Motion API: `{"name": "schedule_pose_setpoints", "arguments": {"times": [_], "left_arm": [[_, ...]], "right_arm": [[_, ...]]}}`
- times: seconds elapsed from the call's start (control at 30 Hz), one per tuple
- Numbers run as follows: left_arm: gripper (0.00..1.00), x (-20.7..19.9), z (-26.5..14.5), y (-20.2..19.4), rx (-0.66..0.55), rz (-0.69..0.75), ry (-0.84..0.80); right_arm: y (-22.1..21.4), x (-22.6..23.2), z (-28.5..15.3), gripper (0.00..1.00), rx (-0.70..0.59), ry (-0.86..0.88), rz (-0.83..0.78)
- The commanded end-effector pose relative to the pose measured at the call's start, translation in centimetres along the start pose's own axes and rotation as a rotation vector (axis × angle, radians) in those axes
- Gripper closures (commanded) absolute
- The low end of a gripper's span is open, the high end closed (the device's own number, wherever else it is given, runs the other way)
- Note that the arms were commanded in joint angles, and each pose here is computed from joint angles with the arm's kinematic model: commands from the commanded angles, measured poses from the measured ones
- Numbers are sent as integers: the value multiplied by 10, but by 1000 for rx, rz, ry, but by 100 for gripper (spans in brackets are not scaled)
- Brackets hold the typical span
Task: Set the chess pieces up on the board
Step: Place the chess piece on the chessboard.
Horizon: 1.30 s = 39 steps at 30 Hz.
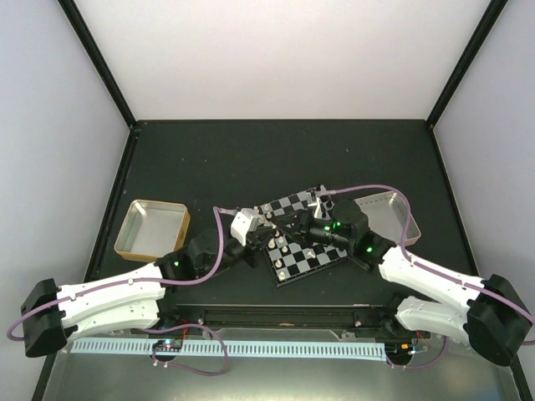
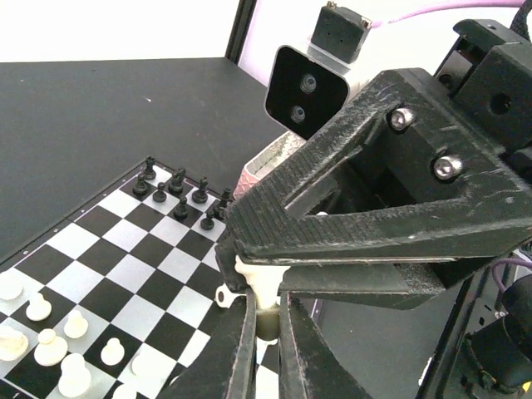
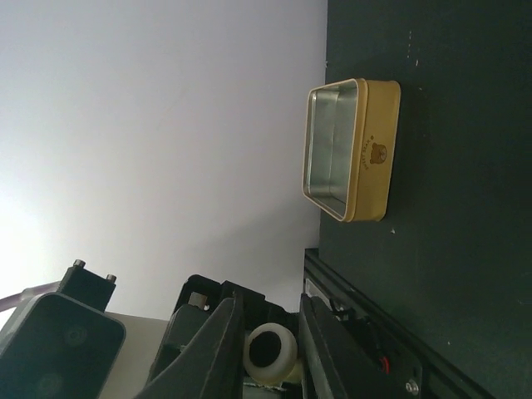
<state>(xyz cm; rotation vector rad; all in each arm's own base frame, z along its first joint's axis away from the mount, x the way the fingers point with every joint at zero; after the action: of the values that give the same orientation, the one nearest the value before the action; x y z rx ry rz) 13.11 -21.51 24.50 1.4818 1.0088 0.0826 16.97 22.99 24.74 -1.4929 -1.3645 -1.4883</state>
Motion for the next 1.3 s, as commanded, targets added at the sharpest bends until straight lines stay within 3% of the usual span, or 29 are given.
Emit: {"name": "schedule_pose_setpoints", "arguments": {"times": [0.0, 0.07, 0.17, 0.4, 0.67, 0.73, 0.83, 0.9, 1.03, 1.17, 1.27], "left_arm": [[98, -10, -4, 20, -62, 31, -22], [98, -11, -5, 18, -32, 70, -33], [98, -16, -10, 18, 25, 127, -71], [98, -28, -18, 17, 138, 218, -171], [98, -33, -22, 22, 128, 222, -217], [88, -34, -23, 25, 113, 200, -214], [62, -37, -25, 30, 67, 141, -234], [56, -39, -27, 34, 21, 85, -264], [55, -44, -31, 39, -56, 20, -341], [64, -45, -33, 41, -92, 10, -371], [62, -45, -33, 41, -91, 10, -364]], "right_arm": [[-3, 13, -3, 75, 39, 6, -124], [-4, 18, -4, 67, 81, 1, -214], [-9, 25, -8, 67, 167, -8, -337], [-16, 29, -24, 76, 208, -34, -452], [-16, 31, -28, 94, 191, -29, -463], [-15, 32, -28, 95, 156, 9, -441], [-13, 37, -30, 96, 87, 97, -385], [-13, 41, -32, 96, 58, 156, -351], [-12, 46, -37, 96, 24, 204, -316], [-12, 50, -43, 96, -6, 237, -286], [-12, 52, -46, 95, -26, 283, -261]]}}
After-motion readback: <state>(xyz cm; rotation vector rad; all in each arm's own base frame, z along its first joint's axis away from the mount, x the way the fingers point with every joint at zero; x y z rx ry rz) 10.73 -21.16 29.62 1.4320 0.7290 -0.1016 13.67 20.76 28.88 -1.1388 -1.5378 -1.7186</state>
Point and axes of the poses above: each gripper's point midway between its finger pads, its own z axis out along the fingers, its own x axis along the line the jaws close on, y = z × x, the point moved 9 cm from there along -z, back along the fingers, and after that the axes turned 9 degrees about -z, right-handed, at the moved point
